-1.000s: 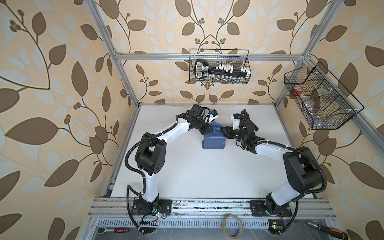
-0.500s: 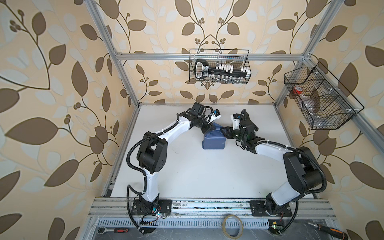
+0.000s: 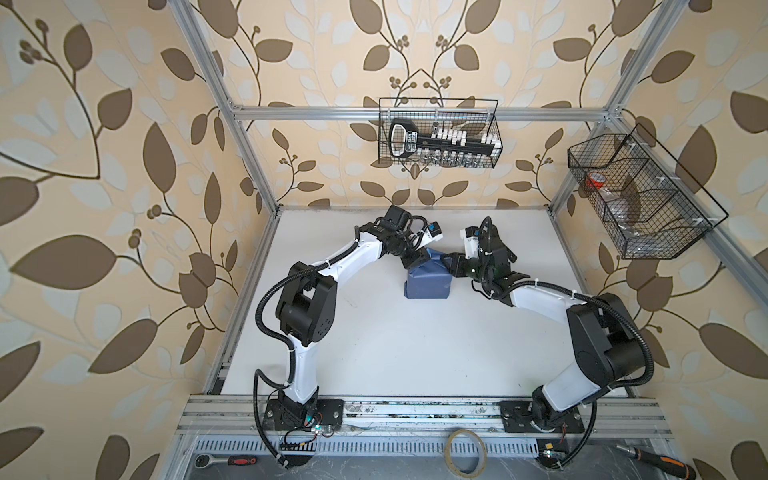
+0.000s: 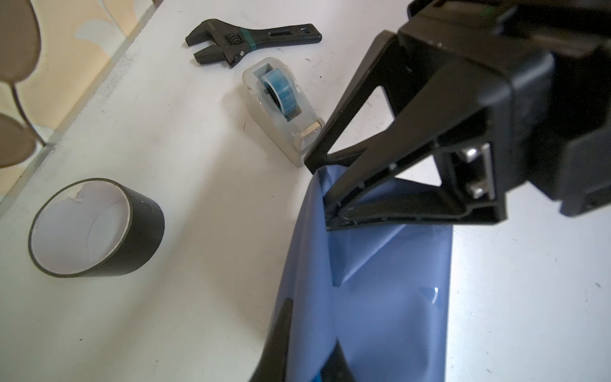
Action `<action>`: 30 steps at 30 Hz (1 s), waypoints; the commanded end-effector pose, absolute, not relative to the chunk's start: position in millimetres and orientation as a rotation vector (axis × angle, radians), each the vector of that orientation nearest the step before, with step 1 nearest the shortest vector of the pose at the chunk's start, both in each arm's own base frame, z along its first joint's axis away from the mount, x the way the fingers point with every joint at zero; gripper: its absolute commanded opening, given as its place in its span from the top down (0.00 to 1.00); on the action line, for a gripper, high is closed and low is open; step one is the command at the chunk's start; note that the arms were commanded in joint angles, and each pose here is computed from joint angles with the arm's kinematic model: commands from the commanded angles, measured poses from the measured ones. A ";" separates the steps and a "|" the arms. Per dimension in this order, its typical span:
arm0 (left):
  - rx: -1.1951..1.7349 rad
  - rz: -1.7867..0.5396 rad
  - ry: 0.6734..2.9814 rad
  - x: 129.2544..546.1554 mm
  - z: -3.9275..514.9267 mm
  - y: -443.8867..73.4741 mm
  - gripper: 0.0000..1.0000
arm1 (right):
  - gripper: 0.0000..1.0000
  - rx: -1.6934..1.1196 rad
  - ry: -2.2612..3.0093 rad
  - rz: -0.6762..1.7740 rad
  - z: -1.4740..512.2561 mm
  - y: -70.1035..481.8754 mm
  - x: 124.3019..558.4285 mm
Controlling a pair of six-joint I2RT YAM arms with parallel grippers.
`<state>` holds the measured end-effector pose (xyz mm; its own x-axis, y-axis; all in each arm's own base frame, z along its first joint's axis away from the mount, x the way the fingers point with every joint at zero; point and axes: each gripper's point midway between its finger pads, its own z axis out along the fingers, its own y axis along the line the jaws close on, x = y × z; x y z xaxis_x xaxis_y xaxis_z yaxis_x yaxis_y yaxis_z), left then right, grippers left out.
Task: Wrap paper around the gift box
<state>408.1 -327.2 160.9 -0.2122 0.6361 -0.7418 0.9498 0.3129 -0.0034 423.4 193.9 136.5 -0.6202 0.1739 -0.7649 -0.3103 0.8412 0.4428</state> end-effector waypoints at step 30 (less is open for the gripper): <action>1.425 -0.654 1.770 372.4 207.9 -337.6 0.67 | 0.51 -0.154 2.252 0.692 118.0 197.4 386.8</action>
